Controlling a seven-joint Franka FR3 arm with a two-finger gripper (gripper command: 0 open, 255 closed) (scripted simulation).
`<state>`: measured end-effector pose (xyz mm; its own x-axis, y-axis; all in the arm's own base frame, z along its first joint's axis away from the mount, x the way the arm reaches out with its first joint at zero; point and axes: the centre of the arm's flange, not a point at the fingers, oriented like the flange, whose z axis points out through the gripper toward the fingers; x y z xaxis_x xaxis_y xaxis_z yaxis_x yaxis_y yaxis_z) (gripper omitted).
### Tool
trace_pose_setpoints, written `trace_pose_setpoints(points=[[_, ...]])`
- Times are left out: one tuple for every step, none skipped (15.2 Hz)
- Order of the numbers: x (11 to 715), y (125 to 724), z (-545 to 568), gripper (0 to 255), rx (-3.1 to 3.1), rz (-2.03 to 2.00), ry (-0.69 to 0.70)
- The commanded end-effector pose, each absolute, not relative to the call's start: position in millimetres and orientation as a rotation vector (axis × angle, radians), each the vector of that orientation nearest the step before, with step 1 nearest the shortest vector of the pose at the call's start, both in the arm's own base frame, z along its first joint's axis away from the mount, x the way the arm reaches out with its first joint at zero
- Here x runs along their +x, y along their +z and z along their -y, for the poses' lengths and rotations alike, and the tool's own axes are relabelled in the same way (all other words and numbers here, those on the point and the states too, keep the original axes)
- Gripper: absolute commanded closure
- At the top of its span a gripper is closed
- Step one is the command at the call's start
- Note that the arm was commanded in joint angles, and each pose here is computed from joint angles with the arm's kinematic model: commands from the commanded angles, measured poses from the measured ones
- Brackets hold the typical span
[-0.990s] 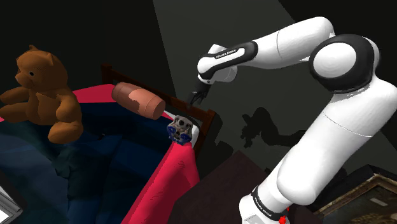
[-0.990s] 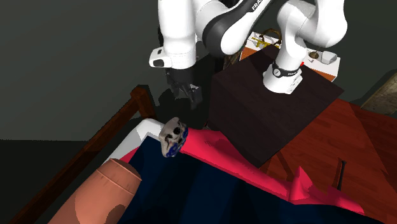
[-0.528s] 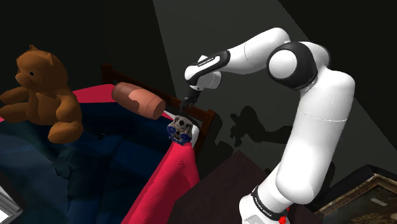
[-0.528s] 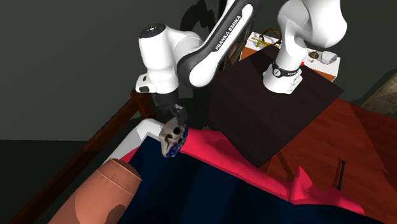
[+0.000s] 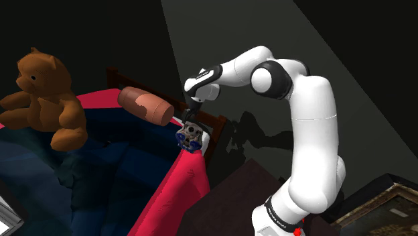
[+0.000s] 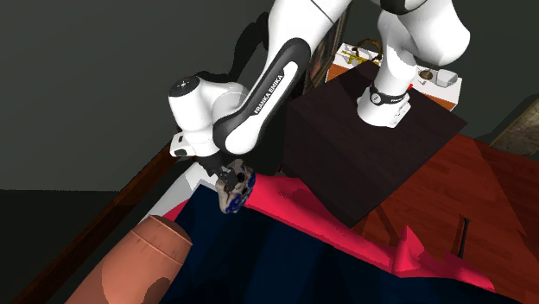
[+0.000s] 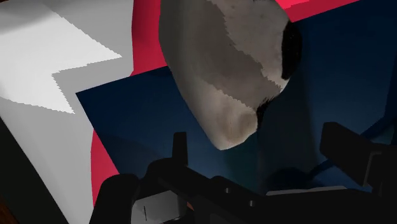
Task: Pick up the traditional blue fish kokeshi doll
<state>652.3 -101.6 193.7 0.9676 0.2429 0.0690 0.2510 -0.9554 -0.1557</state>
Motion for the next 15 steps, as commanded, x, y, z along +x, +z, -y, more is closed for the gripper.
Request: trace_pose_setpoints(points=[[656.6,181.0,100.4,0,-2.95,0.379,-0.072],[656.6,175.7,100.4,0,-2.95,0.379,-0.072],[656.6,170.4,100.4,0,-2.95,0.379,-0.072],[656.6,165.2,100.4,0,-2.95,0.379,-0.072],[656.6,159.9,100.4,0,-2.95,0.379,-0.072],[656.6,154.6,100.4,0,-2.95,0.379,-0.072],[656.6,146.3,100.4,0,-2.95,0.379,-0.072],[656.5,146.3,100.4,0,-2.95,0.379,-0.072],[656.6,146.3,100.4,0,-2.95,0.379,-0.072],[656.2,146.1,100.5,255,-2.95,0.379,-0.072],[656.4,146.3,100.1,255,-2.95,0.379,-0.072],[656.6,146.5,100.1,255,-2.95,0.379,-0.072],[656.6,146.3,99.9,255,-2.95,0.379,-0.072],[656.5,146.2,100.0,255,-2.95,0.379,-0.072],[656.6,146.2,100.1,255,-2.95,0.379,-0.072]])
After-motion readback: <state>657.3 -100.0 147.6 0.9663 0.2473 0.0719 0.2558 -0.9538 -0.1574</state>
